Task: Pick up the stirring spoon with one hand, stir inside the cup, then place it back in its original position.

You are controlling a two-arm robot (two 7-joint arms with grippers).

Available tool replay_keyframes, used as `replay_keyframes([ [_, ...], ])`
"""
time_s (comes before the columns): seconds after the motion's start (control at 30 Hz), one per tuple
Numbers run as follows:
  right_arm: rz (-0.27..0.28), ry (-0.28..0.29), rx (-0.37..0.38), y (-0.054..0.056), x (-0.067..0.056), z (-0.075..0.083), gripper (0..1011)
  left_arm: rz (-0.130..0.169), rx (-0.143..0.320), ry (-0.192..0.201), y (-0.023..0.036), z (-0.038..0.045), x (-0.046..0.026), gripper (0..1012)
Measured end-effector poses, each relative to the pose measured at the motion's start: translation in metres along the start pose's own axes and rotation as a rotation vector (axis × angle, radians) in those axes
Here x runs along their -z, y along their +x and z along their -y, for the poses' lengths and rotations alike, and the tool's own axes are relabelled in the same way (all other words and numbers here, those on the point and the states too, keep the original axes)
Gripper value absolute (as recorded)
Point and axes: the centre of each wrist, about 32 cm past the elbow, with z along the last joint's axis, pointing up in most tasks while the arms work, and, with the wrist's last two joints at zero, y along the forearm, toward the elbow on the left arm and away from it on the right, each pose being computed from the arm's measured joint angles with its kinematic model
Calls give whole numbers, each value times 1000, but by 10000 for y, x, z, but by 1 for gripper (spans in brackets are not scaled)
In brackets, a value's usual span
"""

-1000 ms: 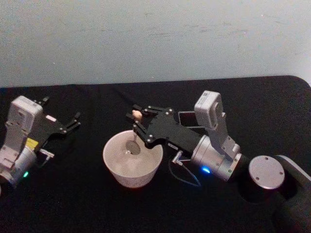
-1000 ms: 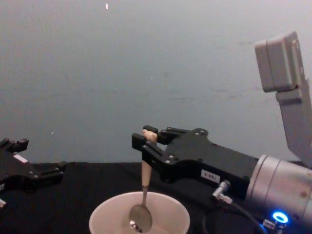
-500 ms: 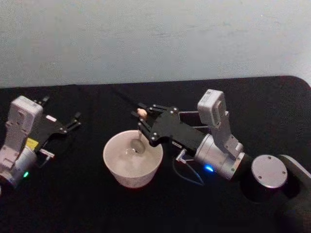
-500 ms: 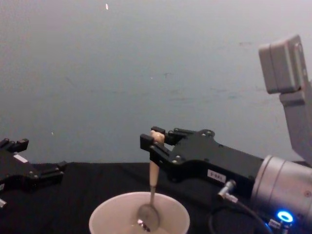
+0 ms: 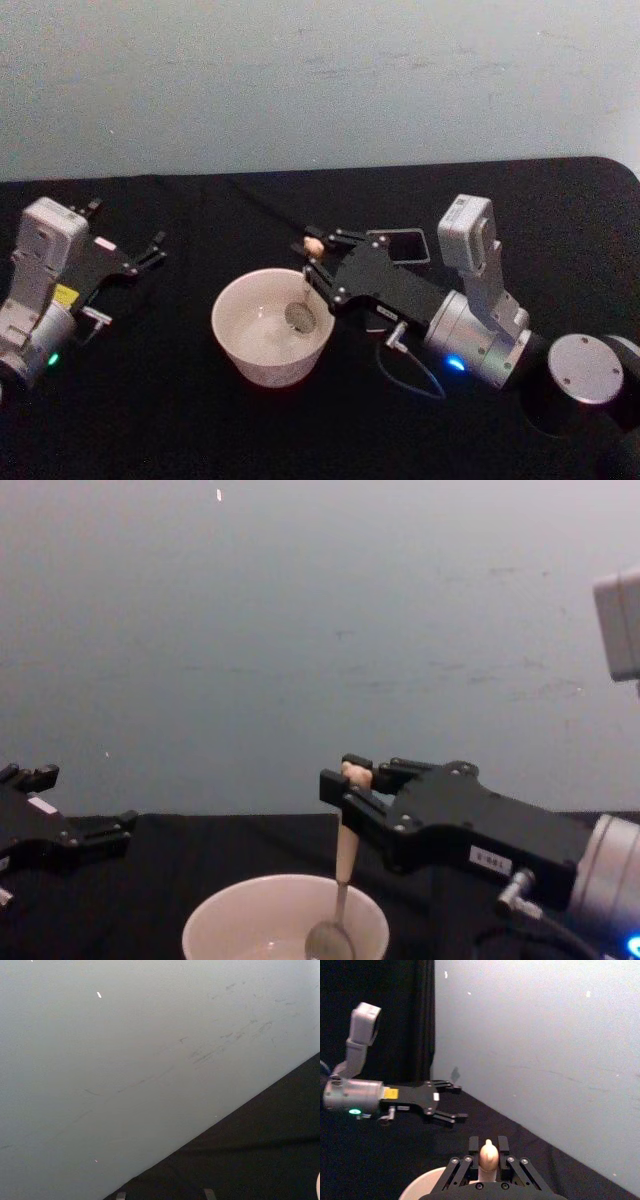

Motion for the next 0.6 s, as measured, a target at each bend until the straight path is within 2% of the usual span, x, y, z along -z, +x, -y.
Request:
replay_keyframes([
  [0.13, -17, -3, -29, -76, -15, 48, 218, 0, 0, 0, 0, 0, 0, 1001],
  [0.33, -33, 0, -64, -168, -28, 32, 217, 0, 0, 0, 0, 0, 0, 1001],
  [0.47, -40, 11, -79, -218, -35, -47, 218, 0, 0, 0, 0, 0, 0, 1001],
  [0.6, -36, 15, -81, -224, -24, -142, 217, 0, 0, 0, 0, 0, 0, 1001],
])
